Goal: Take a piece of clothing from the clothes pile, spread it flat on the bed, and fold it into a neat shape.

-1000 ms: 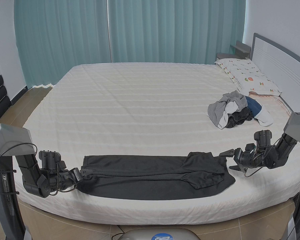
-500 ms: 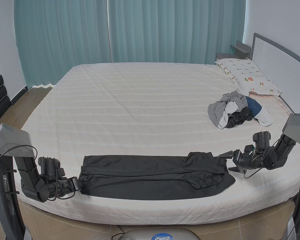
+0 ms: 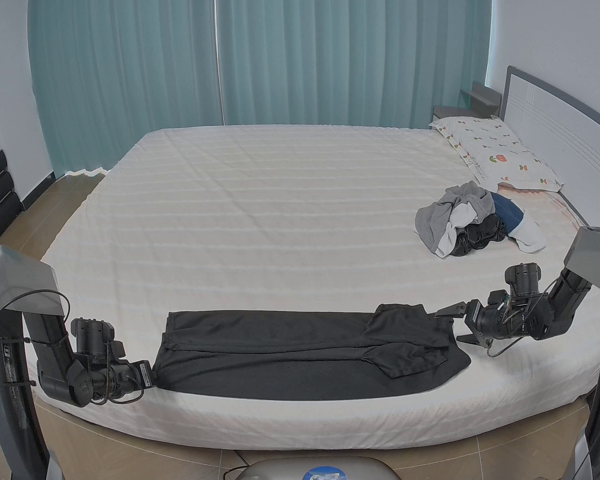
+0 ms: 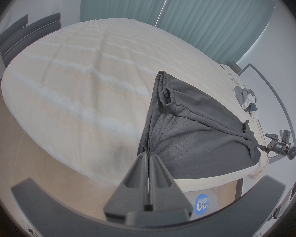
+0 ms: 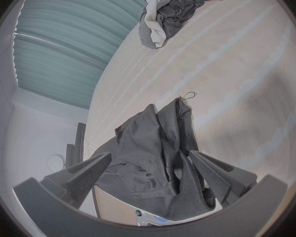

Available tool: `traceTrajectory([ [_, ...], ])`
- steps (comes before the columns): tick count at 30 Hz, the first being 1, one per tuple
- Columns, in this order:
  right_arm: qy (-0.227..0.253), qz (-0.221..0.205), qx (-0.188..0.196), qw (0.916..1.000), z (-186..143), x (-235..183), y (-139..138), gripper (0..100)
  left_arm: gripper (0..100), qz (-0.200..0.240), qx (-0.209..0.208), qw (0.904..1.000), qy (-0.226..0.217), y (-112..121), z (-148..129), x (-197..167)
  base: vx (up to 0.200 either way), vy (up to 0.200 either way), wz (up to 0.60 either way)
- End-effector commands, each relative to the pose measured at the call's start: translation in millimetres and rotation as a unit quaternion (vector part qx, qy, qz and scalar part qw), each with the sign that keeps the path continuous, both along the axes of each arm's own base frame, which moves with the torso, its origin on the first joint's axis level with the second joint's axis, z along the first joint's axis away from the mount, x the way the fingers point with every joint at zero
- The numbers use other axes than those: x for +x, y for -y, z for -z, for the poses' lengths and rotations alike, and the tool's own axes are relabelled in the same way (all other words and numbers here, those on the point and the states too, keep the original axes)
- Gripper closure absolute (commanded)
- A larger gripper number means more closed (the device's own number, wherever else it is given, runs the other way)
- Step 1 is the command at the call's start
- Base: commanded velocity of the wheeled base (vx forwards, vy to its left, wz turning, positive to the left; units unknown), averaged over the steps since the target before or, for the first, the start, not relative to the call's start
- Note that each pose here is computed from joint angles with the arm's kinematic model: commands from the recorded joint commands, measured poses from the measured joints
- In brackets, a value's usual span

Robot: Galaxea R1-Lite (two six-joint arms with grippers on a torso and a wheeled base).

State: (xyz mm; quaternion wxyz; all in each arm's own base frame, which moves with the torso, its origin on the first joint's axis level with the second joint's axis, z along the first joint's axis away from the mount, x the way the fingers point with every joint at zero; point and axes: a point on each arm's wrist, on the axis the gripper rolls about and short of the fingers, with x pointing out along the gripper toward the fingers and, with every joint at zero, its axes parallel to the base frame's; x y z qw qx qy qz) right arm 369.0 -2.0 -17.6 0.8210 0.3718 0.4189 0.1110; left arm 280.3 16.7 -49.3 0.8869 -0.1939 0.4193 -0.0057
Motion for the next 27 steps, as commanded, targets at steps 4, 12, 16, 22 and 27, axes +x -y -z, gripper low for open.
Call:
traceTrajectory([
  [4, -0.003, 0.0, 0.0, 1.0, 2, 0, 0, 0, 0, 0.0, -0.006, 1.0, 0.004, -2, -2, -1, 0.0, 0.0, 0.0],
  [12, 0.006, 0.0, 0.0, 1.0, 2, 1, 0, 0, 0, -0.031, -0.077, 0.9955, 0.046, -5, -21, 17, 0.0, 0.0, 0.0],
  [16, 0.004, 0.0, -0.001, 1.0, 4, 1, 0, 0, 0, -0.074, -0.121, 0.9876, 0.067, -2, -28, 38, 0.0, 0.0, 0.0],
  [22, 0.006, 0.002, -0.002, 1.0, 4, 2, 0, 0, 0, -0.09, -0.109, 0.9867, 0.081, 11, -17, 63, 0.0, 0.0, 0.0],
  [27, 0.007, 0.003, -0.003, 1.0, 5, 2, 0, 0, 0, -0.093, -0.079, 0.9896, 0.076, 21, -3, 71, 0.0, 0.0, 0.0],
])
